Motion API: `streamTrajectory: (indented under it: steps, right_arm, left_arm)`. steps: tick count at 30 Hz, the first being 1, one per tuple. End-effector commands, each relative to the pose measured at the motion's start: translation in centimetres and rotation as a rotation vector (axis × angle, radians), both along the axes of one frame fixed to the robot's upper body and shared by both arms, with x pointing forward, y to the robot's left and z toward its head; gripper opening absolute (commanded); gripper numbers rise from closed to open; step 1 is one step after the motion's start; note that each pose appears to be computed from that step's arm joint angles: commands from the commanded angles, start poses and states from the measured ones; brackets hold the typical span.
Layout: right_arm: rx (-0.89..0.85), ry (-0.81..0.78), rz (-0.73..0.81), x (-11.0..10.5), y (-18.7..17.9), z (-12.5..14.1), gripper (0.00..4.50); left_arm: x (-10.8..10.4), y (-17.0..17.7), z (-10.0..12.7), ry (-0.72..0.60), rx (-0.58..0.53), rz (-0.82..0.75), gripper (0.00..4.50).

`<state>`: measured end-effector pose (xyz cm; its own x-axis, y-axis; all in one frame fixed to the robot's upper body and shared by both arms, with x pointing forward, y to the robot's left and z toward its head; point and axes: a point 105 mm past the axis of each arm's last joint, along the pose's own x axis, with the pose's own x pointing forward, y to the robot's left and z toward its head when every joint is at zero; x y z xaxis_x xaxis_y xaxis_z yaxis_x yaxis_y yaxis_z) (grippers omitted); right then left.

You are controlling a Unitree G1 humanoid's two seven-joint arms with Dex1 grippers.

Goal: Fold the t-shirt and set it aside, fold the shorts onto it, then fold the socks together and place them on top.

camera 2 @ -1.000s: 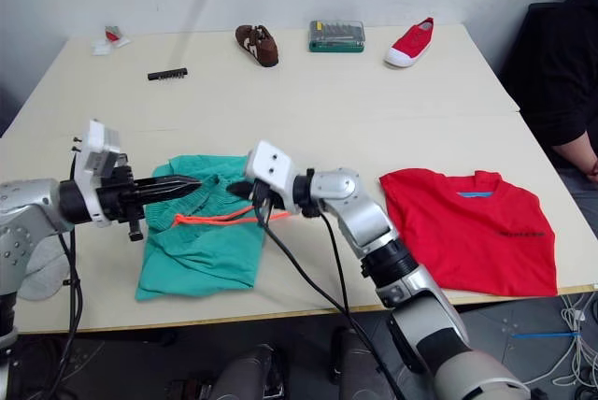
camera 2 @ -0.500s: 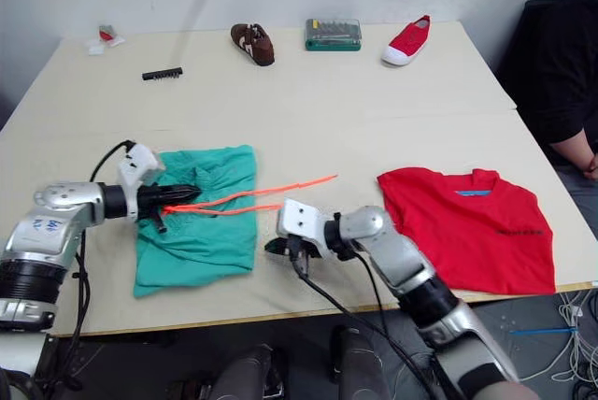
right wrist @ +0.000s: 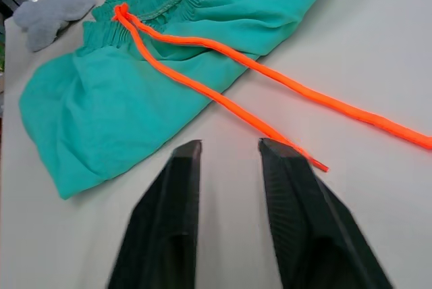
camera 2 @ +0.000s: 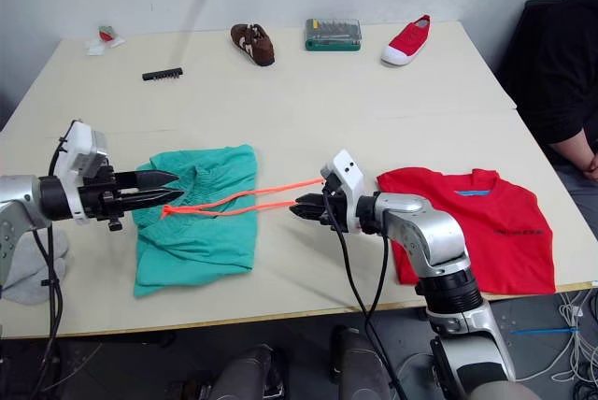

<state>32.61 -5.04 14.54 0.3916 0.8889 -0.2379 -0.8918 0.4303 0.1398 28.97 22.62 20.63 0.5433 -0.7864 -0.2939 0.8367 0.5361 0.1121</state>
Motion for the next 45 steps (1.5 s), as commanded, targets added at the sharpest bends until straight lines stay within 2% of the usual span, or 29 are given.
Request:
streamTrajectory:
  steps: [1, 5, 6, 13, 18, 23, 28, 33, 36, 40, 45]
  right_arm:
    - [0.002, -0.058, 0.061, -0.7, 1.1, 0.8, 2.68]
    - [0.028, -0.007, 0.071, -1.0, 1.2, 0.5, 4.1]
    - [0.031, 0.021, 0.066, -0.9, 1.2, 0.2, 4.47]
    - [0.11, 0.275, 0.081, -0.8, 2.2, -0.8, 4.49]
    - [0.061, 0.447, -0.087, 2.2, 2.8, -3.4, 4.49]
    - [0.102, 0.554, -0.169, 3.9, 3.3, -3.6, 4.49]
    - [0.155, 0.654, -0.142, 3.4, 3.7, -3.4, 4.49]
    - [0.184, 0.702, -0.106, 2.9, 6.8, -3.9, 4.49]
    - [0.216, 0.706, -0.102, 3.1, 8.1, -3.5, 3.91]
    - [0.233, 0.668, -0.087, 3.2, 9.3, -2.7, 2.53]
    - [0.246, 0.658, -0.104, 3.6, 8.6, -2.5, 0.76]
  left_arm:
    - [-0.9, 0.3, 1.9, -0.056, -0.008, 0.005, 3.16]
    - [-1.4, 0.6, 2.3, -0.067, -0.01, 0.018, 4.42]
    - [-1.6, 0.7, 2.4, -0.07, -0.01, 0.024, 4.5]
    - [-2.9, 1.2, 2.6, -0.049, -0.029, 0.011, 4.5]
    - [-2.7, 0.9, 2.6, -0.077, -0.001, 0.016, 4.5]
    - [-2.8, 0.7, 2.5, -0.082, 0.005, 0.014, 4.5]
    - [-2.8, 0.7, 2.7, -0.092, 0.009, 0.018, 4.5]
    - [-2.5, 0.5, 2.5, -0.09, 0.011, 0.005, 4.5]
    - [-2.2, 0.2, 2.6, -0.097, 0.011, -0.006, 4.5]
    - [-1.8, -0.1, 2.8, -0.103, 0.01, -0.016, 4.5]
    - [-1.8, -0.3, 2.4, -0.097, 0.011, -0.026, 4.5]
